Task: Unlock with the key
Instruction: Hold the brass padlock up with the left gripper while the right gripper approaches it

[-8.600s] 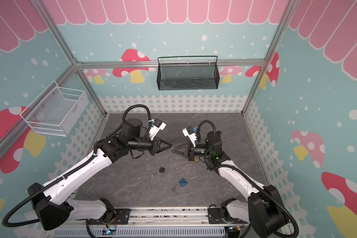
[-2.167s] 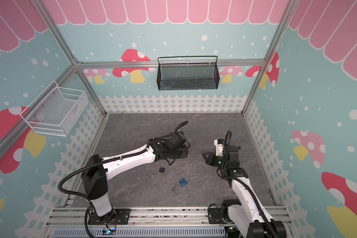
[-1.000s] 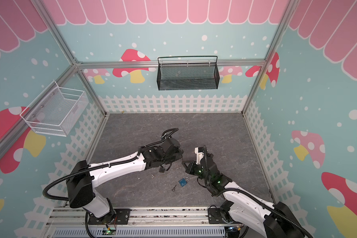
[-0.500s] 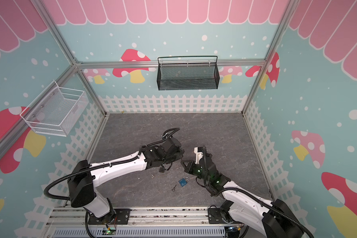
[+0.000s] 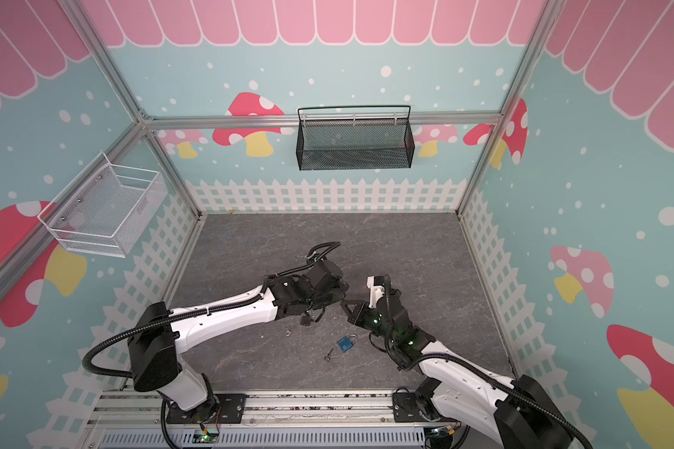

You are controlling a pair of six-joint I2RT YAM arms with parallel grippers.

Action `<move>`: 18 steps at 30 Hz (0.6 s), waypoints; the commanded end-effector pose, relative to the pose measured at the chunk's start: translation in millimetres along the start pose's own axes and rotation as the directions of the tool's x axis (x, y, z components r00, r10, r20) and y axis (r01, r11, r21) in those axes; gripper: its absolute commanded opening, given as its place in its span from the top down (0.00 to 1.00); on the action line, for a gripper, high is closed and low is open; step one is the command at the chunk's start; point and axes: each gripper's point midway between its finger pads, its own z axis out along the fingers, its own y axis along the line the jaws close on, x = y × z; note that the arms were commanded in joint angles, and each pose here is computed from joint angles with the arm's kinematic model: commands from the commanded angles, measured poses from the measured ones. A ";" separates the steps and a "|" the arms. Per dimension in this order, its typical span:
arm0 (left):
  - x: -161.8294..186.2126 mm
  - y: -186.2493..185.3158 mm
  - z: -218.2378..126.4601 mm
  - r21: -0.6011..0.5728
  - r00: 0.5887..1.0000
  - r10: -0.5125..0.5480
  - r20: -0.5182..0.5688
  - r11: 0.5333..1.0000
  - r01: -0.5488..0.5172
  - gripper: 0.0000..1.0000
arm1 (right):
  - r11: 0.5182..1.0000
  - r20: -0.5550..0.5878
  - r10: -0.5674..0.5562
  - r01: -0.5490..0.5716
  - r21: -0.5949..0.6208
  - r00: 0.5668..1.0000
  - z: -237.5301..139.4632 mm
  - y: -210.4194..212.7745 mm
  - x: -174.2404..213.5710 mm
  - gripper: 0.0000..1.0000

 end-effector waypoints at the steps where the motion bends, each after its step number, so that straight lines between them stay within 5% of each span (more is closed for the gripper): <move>1: -6.1 -8.3 -3.8 0.006 0.999 0.008 0.034 1.000 -0.008 1.00 | 0.999 0.018 0.023 -0.022 -0.025 1.000 3.1 12.9 -7.7 1.00; 18: -5.4 -9.0 -11.3 -0.064 0.991 0.107 0.076 0.993 -0.102 1.00 | 0.995 0.072 0.053 -0.047 -0.082 0.996 -3.6 33.9 -23.6 1.00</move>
